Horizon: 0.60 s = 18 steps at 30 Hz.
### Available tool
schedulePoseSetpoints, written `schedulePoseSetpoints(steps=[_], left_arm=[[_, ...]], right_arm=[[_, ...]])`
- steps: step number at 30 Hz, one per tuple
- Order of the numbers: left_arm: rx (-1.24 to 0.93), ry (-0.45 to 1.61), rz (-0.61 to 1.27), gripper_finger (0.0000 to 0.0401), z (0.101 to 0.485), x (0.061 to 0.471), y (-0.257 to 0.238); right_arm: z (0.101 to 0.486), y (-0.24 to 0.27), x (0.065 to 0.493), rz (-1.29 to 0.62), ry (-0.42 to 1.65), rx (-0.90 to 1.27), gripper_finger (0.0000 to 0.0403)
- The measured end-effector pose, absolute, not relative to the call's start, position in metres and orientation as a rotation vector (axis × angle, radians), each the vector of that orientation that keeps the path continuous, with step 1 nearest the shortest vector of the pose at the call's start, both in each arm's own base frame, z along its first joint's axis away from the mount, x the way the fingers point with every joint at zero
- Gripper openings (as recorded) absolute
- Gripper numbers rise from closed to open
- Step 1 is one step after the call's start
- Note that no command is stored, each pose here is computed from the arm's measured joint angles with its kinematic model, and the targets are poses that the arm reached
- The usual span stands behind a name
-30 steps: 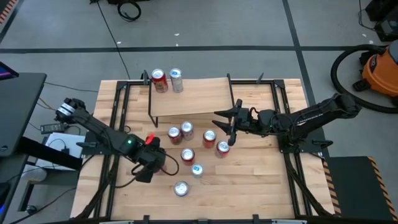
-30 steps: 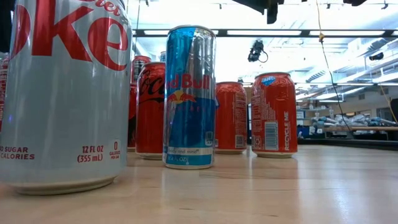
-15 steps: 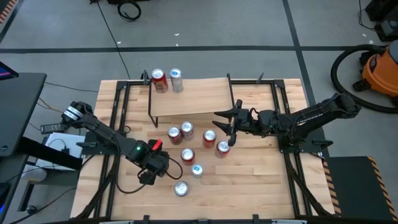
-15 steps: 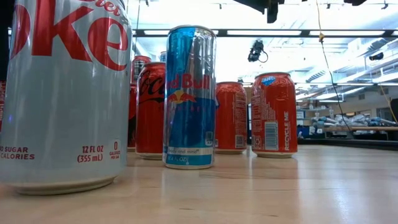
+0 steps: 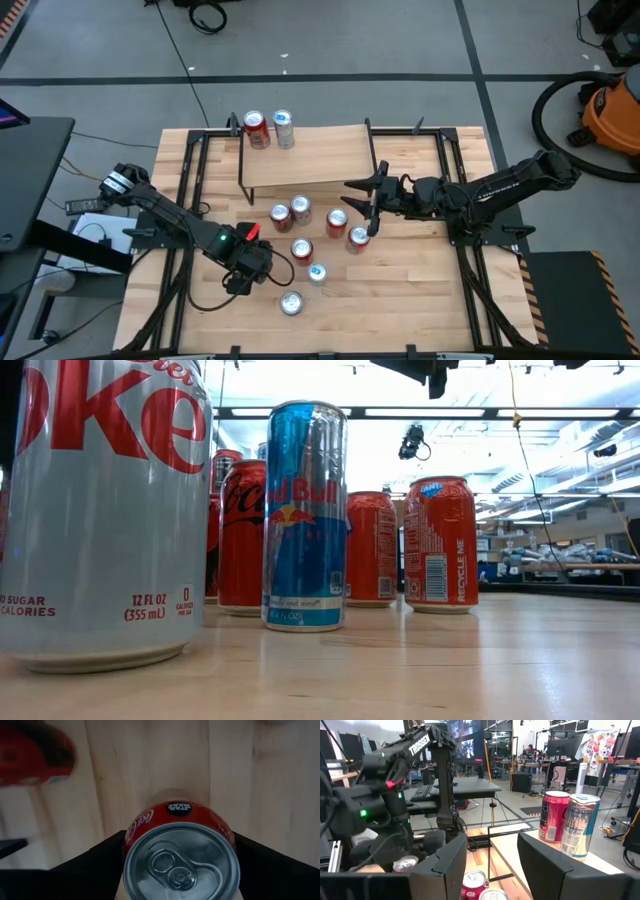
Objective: Place canned beverage on shelf
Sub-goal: Put the red black soda can on the shelf
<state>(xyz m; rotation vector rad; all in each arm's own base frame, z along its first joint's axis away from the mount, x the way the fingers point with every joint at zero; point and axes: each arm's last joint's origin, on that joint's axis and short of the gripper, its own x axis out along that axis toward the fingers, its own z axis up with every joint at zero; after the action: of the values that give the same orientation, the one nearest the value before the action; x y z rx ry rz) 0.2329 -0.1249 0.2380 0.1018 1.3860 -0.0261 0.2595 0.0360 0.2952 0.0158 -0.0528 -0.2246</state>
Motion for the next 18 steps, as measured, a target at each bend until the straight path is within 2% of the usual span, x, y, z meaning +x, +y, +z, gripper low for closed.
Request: schedulePoseSetpoints(steps=[11, 18], left_arm=[[0.100, 1.339, -0.022, 0.0310, 0.317, 0.252, -0.090], [0.114, 1.172, 0.061, 0.0311, 0.352, 0.273, -0.043]], right_arm=[[0.296, 0.036, 0.257, -0.215, -0.040, 0.009, 0.0185], [0.295, 0.036, 0.256, -0.210, -0.016, 0.005, 0.0185]])
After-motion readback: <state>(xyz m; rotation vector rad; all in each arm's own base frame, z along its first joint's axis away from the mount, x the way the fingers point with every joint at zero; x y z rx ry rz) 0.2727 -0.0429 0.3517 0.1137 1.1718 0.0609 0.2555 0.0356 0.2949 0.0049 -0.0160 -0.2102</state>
